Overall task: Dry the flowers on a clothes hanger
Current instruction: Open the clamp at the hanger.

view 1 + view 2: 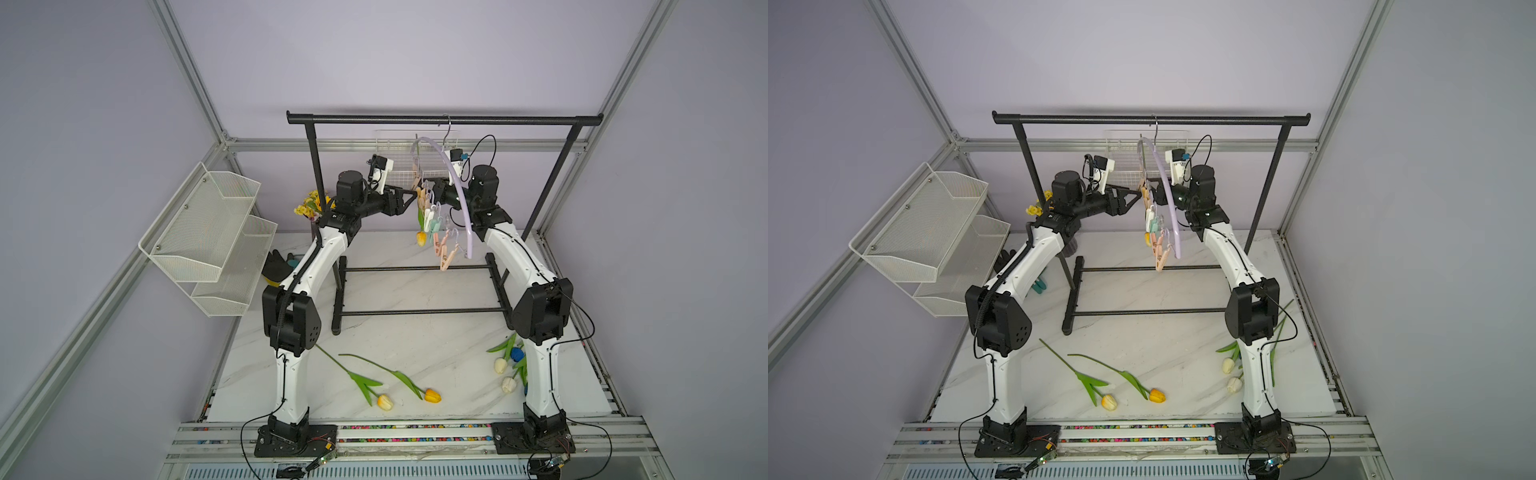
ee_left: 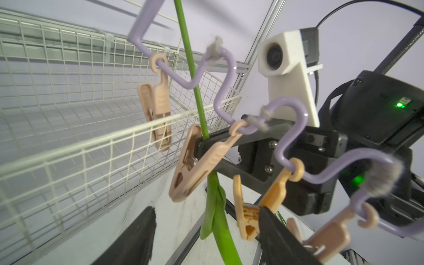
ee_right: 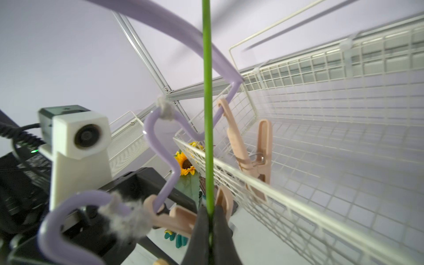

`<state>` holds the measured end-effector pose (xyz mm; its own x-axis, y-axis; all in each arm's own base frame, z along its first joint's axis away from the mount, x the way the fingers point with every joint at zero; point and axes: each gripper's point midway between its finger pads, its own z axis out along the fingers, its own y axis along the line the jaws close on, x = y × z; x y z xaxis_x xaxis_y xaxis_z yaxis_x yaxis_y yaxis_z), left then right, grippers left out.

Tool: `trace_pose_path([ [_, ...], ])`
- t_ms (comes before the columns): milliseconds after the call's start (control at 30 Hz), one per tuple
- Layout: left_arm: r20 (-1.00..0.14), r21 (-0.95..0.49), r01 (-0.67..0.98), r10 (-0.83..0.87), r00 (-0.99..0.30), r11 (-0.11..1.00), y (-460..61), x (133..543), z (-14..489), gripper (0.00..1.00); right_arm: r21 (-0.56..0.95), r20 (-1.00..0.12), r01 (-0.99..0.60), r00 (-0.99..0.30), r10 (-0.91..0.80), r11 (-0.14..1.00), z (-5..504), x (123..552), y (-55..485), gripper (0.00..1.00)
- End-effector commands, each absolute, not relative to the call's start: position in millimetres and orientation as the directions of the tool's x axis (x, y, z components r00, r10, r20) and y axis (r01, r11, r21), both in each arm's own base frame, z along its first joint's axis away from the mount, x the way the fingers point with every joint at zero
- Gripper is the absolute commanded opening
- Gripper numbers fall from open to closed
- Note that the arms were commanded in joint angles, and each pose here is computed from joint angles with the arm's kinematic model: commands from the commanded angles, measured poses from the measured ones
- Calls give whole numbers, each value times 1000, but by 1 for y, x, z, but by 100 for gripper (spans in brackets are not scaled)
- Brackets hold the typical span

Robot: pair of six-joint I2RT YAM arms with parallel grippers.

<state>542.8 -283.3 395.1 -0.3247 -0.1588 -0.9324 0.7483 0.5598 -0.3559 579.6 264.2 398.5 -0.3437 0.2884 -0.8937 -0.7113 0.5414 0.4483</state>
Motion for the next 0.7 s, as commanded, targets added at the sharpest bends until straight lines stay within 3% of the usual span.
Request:
trace_pose_path([
  [0, -952, -303, 788, -213, -222, 536, -281, 517, 449, 71, 427, -904, -644, -316, 287, 635, 402, 581, 246, 0],
  [367, -953, -298, 781, -216, -211, 549, -277, 505, 456, 71, 388, -921, -644, -305, 244, 659, 410, 544, 218, 0],
  [667, -957, -286, 775, -212, -199, 564, -273, 500, 463, 71, 351, -936, -517, -228, 270, 781, 427, 546, 181, 0],
])
